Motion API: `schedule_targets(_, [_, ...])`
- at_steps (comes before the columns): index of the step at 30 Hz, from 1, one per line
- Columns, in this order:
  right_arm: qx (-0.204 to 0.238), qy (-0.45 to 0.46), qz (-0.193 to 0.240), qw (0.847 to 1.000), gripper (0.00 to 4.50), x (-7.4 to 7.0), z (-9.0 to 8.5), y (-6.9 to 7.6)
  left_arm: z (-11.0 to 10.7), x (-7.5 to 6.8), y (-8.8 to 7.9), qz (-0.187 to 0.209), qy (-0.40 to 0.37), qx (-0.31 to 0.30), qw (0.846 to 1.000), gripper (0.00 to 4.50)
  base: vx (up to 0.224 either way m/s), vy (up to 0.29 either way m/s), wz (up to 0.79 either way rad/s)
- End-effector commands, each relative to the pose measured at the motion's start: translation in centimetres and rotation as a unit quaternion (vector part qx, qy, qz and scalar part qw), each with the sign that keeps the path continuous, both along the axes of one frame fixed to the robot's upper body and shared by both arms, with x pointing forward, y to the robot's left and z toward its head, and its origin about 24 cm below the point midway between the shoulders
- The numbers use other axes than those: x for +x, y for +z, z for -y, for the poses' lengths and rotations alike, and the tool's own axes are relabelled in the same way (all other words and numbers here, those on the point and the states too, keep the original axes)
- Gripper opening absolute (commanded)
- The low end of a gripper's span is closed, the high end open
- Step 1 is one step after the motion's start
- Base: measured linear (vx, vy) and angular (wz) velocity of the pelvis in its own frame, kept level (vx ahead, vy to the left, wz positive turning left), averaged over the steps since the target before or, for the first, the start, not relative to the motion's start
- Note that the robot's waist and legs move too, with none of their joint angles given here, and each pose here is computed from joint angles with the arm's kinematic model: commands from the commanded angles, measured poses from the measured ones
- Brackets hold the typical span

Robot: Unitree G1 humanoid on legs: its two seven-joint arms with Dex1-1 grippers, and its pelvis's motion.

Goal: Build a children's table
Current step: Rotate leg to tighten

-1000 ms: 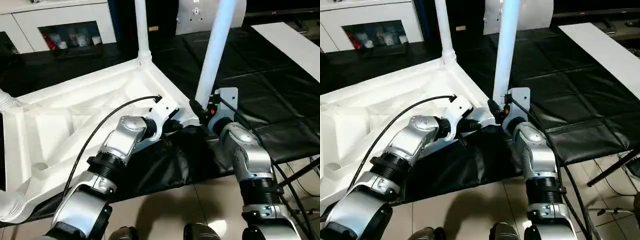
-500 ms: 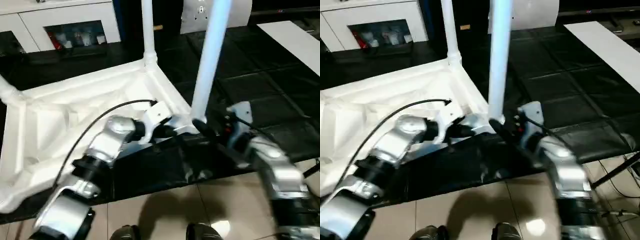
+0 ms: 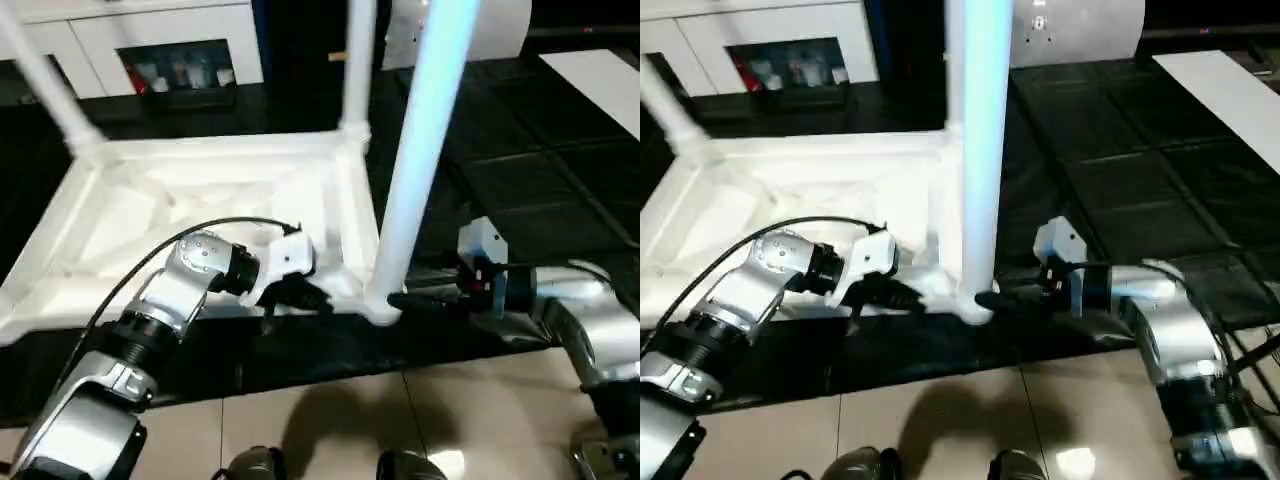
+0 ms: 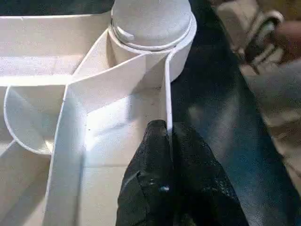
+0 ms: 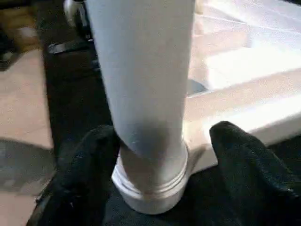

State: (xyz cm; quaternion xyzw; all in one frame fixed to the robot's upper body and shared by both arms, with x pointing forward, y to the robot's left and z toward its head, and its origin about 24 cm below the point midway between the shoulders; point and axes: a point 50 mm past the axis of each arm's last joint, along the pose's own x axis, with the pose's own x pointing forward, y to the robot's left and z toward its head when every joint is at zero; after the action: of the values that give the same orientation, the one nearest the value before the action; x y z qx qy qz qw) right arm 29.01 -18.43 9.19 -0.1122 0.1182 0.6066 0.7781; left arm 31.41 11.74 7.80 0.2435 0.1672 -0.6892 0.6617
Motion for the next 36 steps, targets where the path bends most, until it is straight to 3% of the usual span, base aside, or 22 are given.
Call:
schedule_targets(1, [0.001,0.034,-0.008,0.999,3.02,0.0,-0.3,0.0,0.6,-0.1,0.5,0.011,-0.048,0.021,0.999,0.0,0.0,0.0,0.0])
schedule_targets(15, [0.02,0.107,-0.033,0.993,1.93,0.0,-1.7,-0.2,1.0,-0.6,0.8,0.009,-0.092,0.026,0.995,0.0,0.0,0.0,0.0])
schedule_targets(30, [0.034,0.097,-0.073,0.992,1.88,-1.6,-2.1,-1.8,1.1,-0.2,0.4,-0.001,-0.043,0.004,0.999,0.0,0.0,0.0,0.0])
schedule_targets(34, [0.05,0.082,-0.087,0.992,1.88,-1.9,-2.2,-2.0,1.5,0.2,0.5,-0.002,-0.012,-0.008,1.0,0.0,0.0,0.0,0.0])
schedule_targets(36, [0.091,0.052,-0.106,0.989,1.88,-2.6,-3.2,-2.3,2.3,1.0,0.8,-0.002,0.059,-0.032,0.998,0.0,0.0,0.0,0.0])
